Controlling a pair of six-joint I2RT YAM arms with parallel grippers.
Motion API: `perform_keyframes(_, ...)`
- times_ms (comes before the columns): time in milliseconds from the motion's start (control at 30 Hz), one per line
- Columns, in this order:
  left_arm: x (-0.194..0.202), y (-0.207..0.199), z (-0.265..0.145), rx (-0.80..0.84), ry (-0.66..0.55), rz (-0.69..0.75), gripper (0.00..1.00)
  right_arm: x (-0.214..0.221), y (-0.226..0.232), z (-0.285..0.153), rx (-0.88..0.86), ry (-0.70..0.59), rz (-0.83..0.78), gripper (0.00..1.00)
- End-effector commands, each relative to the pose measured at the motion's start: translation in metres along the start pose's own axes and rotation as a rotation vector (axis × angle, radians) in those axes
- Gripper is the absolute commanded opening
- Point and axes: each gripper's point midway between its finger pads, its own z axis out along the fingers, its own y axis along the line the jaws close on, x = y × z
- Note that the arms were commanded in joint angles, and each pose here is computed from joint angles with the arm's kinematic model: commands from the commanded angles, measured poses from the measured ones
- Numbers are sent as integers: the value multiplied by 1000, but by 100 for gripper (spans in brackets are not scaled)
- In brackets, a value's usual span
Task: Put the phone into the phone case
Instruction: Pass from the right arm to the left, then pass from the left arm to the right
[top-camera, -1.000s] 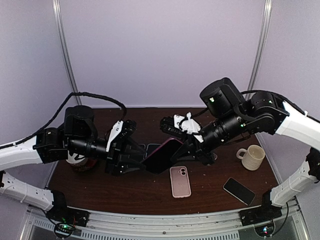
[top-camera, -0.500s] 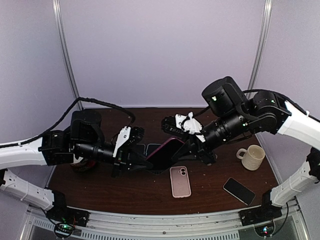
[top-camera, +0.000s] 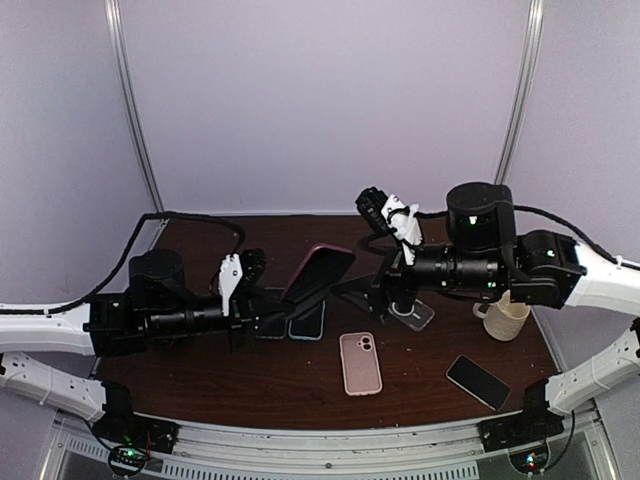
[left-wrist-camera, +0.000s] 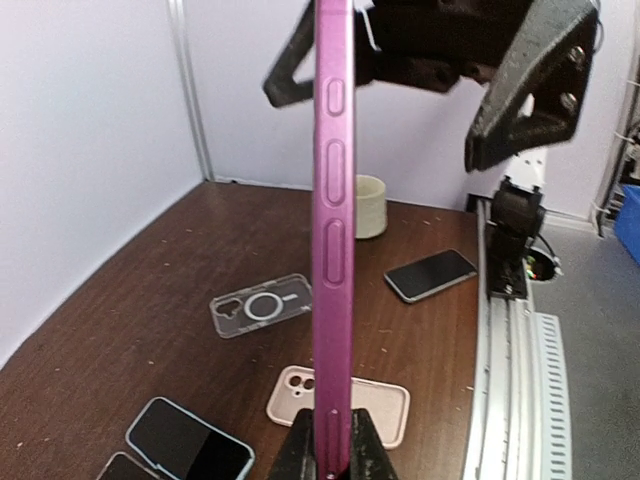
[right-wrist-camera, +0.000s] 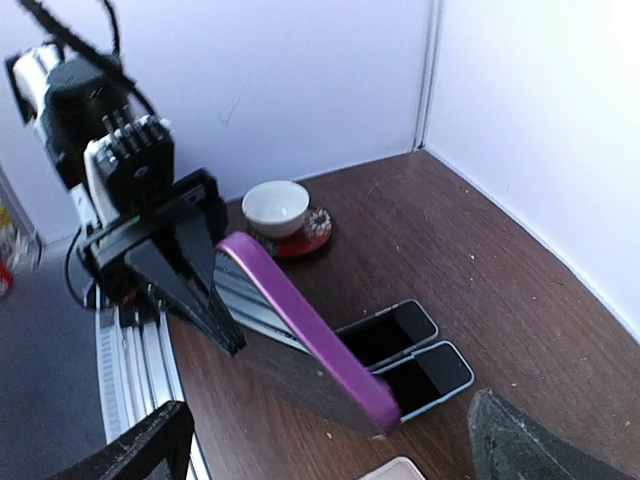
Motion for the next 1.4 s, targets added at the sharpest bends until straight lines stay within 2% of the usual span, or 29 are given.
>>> perform_keyframes(0, -72, 42, -21, -246, -333, -29, 0, -52, -19, 15, 81, -407, 369, 100)
perform_keyframes(300, -66, 43, -14, -241, -360, -64, 0, -66, -9, 60, 129, -489, 508, 99)
perform_keyframes(600, -65, 40, -12, -225, -352, -60, 0, -51, -41, 68, 353, -473, 552, 98)
perform_keyframes(667, -65, 40, -12, -224, -352, -59, 0, -50, -43, 70, 371, -462, 543, 93)
perform_keyframes(1067, -53, 41, -5, -228, -301, -64, 0, -43, -45, 75, 408, -399, 488, 49)
perform_keyframes(1100, -50, 42, -4, -235, -287, -66, 6, -42, -45, 73, 415, -393, 481, 47)
perform_keyframes(1233, -33, 47, -1, -262, -194, -88, 52, -32, -51, 64, 455, -349, 448, 40)
perform_keyframes(1267, -26, 49, 0, -276, -159, -101, 60, -27, -53, 62, 467, -331, 439, 39)
perform_keyframes(1367, 3, 60, 2, -342, -23, -144, 71, -5, -61, 57, 502, -250, 429, 34)
